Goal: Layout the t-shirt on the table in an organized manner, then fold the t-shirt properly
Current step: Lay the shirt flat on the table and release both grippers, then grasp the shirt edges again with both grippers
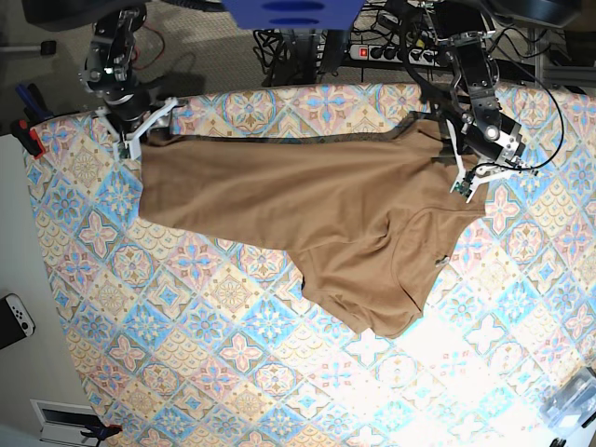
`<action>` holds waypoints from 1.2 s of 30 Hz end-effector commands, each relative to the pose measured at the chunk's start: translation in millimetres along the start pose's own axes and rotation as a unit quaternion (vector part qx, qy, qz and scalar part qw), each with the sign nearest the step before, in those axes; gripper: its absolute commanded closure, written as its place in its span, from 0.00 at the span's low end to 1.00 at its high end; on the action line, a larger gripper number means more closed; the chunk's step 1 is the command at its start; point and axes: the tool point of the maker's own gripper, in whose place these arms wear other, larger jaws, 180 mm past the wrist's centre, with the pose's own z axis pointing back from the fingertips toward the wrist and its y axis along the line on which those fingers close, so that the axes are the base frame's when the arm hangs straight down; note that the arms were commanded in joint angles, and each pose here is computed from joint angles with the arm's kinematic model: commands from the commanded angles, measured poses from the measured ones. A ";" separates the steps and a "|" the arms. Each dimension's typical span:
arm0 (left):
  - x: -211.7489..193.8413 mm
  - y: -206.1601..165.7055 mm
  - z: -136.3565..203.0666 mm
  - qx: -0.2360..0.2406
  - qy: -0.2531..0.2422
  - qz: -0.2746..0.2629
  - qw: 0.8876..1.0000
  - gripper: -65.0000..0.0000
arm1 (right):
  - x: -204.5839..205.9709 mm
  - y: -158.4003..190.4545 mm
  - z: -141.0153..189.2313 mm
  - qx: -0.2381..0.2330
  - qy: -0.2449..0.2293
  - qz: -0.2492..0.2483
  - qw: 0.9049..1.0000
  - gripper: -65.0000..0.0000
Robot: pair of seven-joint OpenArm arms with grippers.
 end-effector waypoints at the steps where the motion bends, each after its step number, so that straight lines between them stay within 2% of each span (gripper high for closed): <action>1: 4.1 14.1 5.1 0.024 -0.003 0.005 1.000 0.61 | 21.9 -3.6 7.3 -0.006 -0.032 0.012 0.999 0.57; 6: 7.1 14.8 6.0 0.026 -0.005 0.007 1.000 0.61 | 30.9 1.8 15.2 -0.004 -0.057 0.021 0.998 0.57; 11: 20.5 13.2 8.8 0.021 -0.021 0.021 0.999 0.61 | 61.2 3.6 24.2 -0.003 -0.140 0.024 0.990 0.57; 14: 20.7 12.4 8.8 0.021 -0.021 0.022 0.999 0.61 | 60.0 1.7 24.8 -0.007 -0.136 0.023 0.990 0.57; 20: 18.8 14.2 8.4 0.019 -0.021 0.030 0.999 0.61 | 57.5 -54.3 44.6 -0.083 -0.144 -0.002 0.986 0.57; 24: 20.8 16.3 9.0 0.002 -0.034 0.096 0.995 0.61 | 55.2 -82.2 58.2 -0.122 -0.148 -0.014 0.981 0.57; 28: 33.9 12.4 10.8 -0.045 -0.087 0.163 0.982 0.61 | 55.1 -80.4 57.3 -0.119 -0.146 -0.013 0.982 0.57; 30: 42.3 7.0 13.6 -0.079 -0.123 0.187 0.971 0.61 | 55.5 -78.8 56.7 -0.117 -0.148 -0.014 0.982 0.57; 36: 78.2 -16.2 37.7 -0.188 -0.249 0.214 0.926 0.61 | 76.4 -69.0 49.7 -0.102 -0.170 -0.010 0.980 0.57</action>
